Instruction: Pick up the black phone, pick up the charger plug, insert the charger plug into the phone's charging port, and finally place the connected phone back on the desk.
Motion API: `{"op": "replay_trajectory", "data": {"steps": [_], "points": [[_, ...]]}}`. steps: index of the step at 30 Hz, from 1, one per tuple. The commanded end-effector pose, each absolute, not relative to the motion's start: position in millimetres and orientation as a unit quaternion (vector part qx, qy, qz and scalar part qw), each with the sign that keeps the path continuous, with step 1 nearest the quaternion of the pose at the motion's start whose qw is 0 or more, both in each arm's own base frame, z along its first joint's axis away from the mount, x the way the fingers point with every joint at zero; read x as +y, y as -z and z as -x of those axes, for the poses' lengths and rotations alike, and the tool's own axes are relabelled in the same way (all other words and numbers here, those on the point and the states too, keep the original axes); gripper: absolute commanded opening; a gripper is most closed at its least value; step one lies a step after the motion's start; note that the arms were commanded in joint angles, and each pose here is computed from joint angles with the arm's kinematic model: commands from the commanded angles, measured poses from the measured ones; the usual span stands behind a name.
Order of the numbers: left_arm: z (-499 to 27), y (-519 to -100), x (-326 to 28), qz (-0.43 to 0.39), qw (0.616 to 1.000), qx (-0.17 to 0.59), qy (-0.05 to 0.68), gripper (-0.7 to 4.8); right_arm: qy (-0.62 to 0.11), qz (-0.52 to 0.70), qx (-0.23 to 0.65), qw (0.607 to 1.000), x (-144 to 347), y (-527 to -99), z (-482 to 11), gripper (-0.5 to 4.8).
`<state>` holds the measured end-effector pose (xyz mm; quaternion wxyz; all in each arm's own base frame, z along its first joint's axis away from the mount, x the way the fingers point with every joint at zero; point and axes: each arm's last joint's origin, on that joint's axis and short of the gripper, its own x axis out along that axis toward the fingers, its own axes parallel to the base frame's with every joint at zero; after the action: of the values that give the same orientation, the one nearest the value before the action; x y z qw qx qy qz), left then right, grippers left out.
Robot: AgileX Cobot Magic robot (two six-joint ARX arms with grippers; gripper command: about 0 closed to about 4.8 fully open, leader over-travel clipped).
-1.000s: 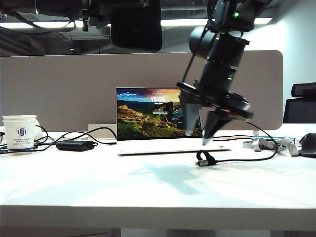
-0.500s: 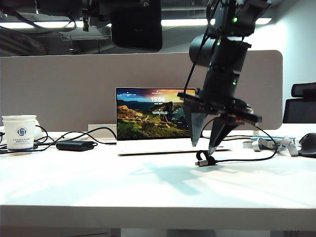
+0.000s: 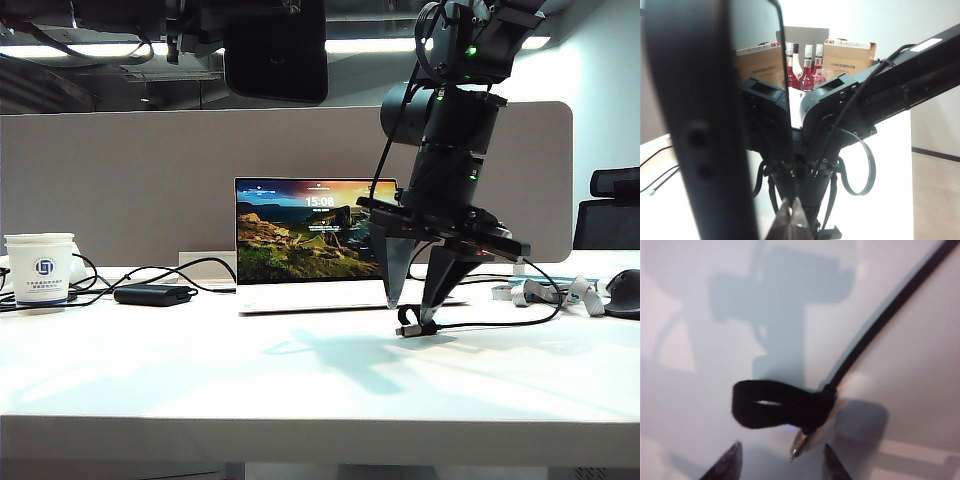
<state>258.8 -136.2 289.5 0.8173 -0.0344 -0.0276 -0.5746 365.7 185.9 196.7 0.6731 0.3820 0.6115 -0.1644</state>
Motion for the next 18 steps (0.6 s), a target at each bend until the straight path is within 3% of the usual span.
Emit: {"op": "replay_trajectory", "data": {"steps": [1, 15, 18], "points": [[-257.3, -297.1, -135.4, 0.03, 0.816, -0.053, 0.575, -0.07, 0.168, -0.377, 0.616, 0.671, 186.3, -192.8, -366.1, 2.02], [-257.3, -297.0, -135.4, 0.03, 0.816, -0.053, 0.575, -0.07, 0.179, -0.369, 0.626, 0.664, 187.9, -180.2, -367.6, 1.96], [-257.3, -297.0, -135.4, 0.03, 0.816, -0.053, 0.575, -0.07, 0.18, -0.368, 0.625, 0.665, 187.9, -180.1, -367.7, 1.6]]}}
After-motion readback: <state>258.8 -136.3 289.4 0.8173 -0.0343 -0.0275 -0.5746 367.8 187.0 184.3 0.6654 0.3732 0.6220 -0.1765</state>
